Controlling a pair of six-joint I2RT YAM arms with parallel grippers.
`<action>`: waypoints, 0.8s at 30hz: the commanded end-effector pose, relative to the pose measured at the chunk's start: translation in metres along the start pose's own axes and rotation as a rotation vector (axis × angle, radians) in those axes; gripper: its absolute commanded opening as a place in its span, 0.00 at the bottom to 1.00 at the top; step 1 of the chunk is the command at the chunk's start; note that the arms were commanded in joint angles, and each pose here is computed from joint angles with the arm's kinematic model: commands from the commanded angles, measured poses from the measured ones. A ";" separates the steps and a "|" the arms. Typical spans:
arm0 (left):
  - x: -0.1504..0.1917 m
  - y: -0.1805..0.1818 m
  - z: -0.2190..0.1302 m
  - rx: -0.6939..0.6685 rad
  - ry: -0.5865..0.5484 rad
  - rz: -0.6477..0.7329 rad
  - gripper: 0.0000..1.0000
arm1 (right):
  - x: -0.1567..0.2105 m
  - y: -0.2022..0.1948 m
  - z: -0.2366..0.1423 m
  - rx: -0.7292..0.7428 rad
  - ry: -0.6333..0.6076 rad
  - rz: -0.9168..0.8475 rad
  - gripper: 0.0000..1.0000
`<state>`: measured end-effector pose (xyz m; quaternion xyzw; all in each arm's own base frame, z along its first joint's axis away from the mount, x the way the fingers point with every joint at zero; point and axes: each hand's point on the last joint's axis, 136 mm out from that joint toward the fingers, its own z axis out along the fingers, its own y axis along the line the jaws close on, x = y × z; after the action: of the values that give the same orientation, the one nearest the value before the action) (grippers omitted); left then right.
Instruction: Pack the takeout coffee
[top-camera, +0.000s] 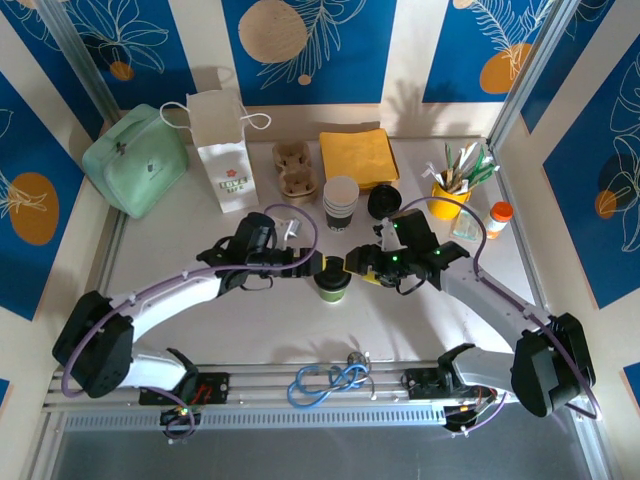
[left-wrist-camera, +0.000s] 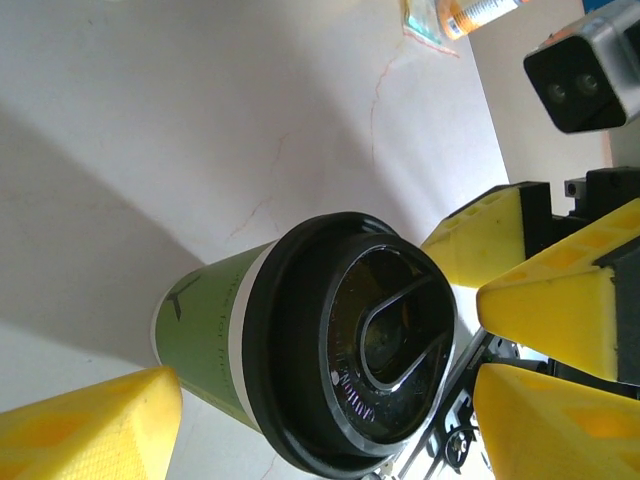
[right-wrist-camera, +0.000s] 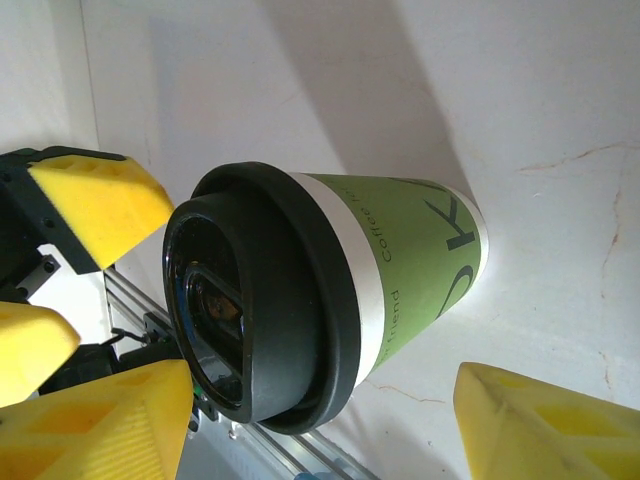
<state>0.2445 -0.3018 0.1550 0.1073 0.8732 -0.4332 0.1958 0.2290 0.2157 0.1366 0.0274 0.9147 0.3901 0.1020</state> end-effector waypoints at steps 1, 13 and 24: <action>-0.002 -0.015 0.004 0.068 0.009 0.023 0.75 | 0.003 0.003 0.004 -0.019 0.026 0.002 0.70; 0.008 -0.002 0.011 0.045 0.036 0.003 0.65 | 0.004 0.001 0.010 -0.016 0.042 0.009 0.69; 0.012 0.001 0.014 0.036 0.064 0.001 0.57 | 0.005 -0.002 0.010 -0.003 0.042 0.008 0.68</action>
<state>0.2449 -0.3089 0.1448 0.1115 0.8721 -0.4414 0.1795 0.2310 0.2194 0.1277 0.0272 0.9172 0.3870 0.0909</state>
